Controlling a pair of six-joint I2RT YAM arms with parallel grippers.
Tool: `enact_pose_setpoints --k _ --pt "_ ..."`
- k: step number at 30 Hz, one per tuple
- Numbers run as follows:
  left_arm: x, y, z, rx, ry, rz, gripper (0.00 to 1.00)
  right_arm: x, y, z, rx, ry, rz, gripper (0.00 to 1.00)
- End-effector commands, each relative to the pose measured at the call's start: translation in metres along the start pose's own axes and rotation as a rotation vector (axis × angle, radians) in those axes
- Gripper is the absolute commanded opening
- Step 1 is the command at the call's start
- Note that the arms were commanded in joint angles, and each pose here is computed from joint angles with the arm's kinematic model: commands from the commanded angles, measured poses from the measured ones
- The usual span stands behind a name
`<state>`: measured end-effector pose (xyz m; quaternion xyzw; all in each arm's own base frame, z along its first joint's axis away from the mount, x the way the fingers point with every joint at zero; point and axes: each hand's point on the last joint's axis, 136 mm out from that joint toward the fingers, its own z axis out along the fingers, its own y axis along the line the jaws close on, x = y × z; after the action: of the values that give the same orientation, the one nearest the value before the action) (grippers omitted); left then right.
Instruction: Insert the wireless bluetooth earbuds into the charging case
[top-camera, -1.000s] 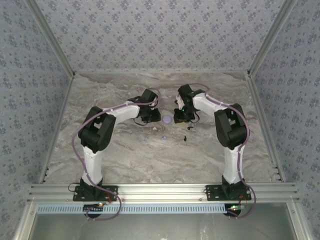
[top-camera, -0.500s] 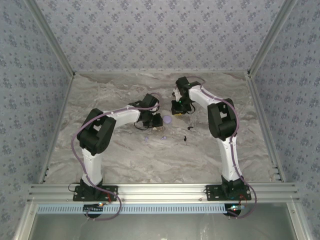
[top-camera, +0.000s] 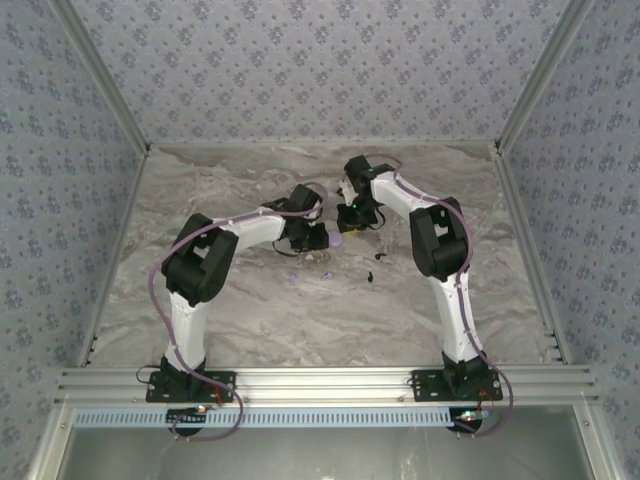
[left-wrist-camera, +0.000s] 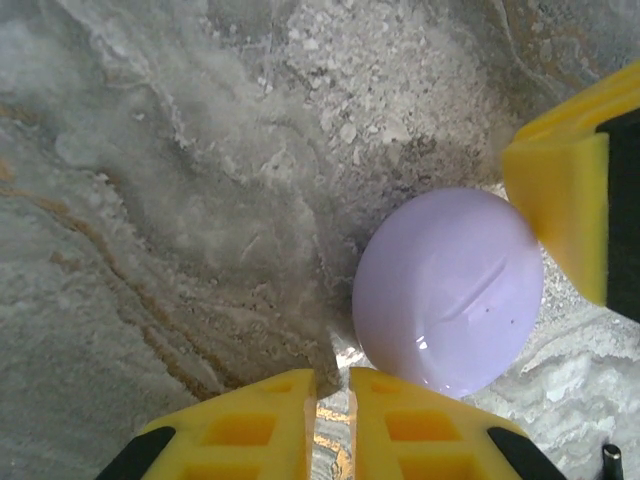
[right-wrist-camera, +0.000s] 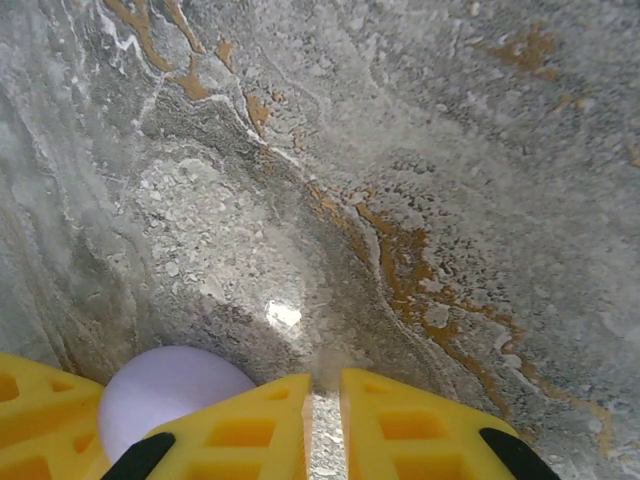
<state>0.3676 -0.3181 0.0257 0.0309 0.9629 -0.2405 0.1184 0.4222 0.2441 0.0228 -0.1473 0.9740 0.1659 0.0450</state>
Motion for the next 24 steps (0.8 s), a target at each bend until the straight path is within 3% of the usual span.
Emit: enact_pose_setpoints --k 1,17,24 --pt "-0.003 0.012 0.004 -0.062 -0.001 -0.005 0.16 0.022 0.002 0.0 0.01 0.067 -0.006 0.18" --pt "-0.01 0.018 -0.015 -0.116 -0.045 0.007 0.16 0.03 -0.014 -0.018 0.067 0.035 0.054 0.2" --pt "-0.02 0.016 -0.038 -0.034 -0.079 -0.037 0.21 0.025 -0.006 -0.048 -0.041 -0.048 0.104 0.23"
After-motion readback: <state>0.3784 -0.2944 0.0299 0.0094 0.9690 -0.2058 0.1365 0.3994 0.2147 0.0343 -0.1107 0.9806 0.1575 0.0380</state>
